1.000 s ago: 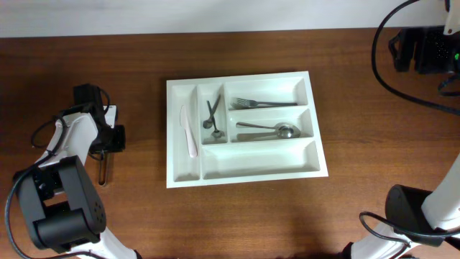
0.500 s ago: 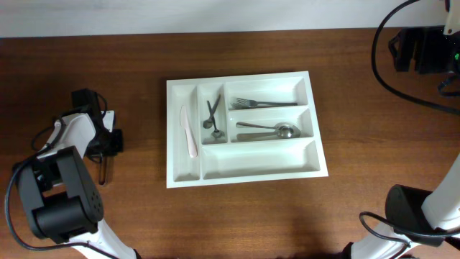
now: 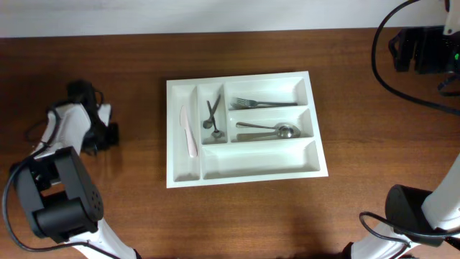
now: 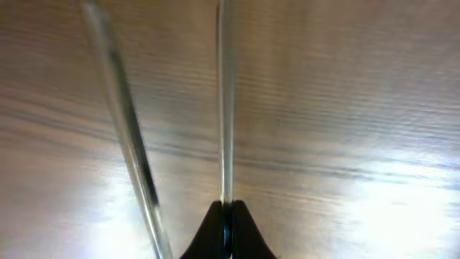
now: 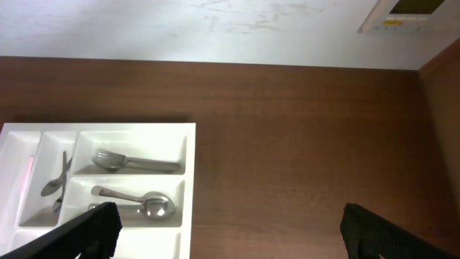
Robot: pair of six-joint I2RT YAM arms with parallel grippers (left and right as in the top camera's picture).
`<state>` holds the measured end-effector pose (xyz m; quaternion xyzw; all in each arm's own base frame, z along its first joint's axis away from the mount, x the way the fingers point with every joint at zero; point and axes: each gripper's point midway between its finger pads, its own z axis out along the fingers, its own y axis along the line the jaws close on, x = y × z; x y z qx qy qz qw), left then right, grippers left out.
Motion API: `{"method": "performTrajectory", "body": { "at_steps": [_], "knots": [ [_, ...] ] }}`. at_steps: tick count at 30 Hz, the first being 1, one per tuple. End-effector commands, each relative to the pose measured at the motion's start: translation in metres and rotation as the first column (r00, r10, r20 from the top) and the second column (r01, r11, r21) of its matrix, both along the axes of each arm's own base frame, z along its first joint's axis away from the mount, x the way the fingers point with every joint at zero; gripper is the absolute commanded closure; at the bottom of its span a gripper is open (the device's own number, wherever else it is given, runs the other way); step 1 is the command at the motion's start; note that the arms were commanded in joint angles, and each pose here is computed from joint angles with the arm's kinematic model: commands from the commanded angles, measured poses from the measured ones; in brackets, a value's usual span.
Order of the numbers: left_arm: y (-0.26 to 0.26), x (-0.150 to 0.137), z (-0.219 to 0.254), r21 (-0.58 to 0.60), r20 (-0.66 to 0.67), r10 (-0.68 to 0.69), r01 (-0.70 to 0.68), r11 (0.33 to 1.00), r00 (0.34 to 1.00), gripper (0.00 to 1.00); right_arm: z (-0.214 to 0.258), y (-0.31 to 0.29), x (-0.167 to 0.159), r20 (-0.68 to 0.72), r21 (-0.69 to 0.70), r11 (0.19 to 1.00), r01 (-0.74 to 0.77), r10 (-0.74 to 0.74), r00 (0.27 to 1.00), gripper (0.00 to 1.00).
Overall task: Pack container
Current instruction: 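Carry the tongs with the left gripper into the bottom compartment and release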
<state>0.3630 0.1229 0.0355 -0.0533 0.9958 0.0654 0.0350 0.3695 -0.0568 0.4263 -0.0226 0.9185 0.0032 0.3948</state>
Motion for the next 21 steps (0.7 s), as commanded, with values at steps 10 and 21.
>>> {"method": "performTrajectory", "body": {
  "at_steps": [10,21],
  "knots": [
    [-0.1,0.067,0.161,-0.161,0.385,-0.189,0.267,0.95,0.903,0.98,-0.001,-0.002,-0.001,-0.006,0.007,1.0,0.013,-0.013,1.0,0.01],
    [-0.313,0.013,0.186,-0.124,0.464,-0.713,0.835,0.536,0.526,0.98,-0.001,-0.002,-0.001,-0.006,0.006,1.0,0.013,-0.013,1.0,0.01]
  ]
}}
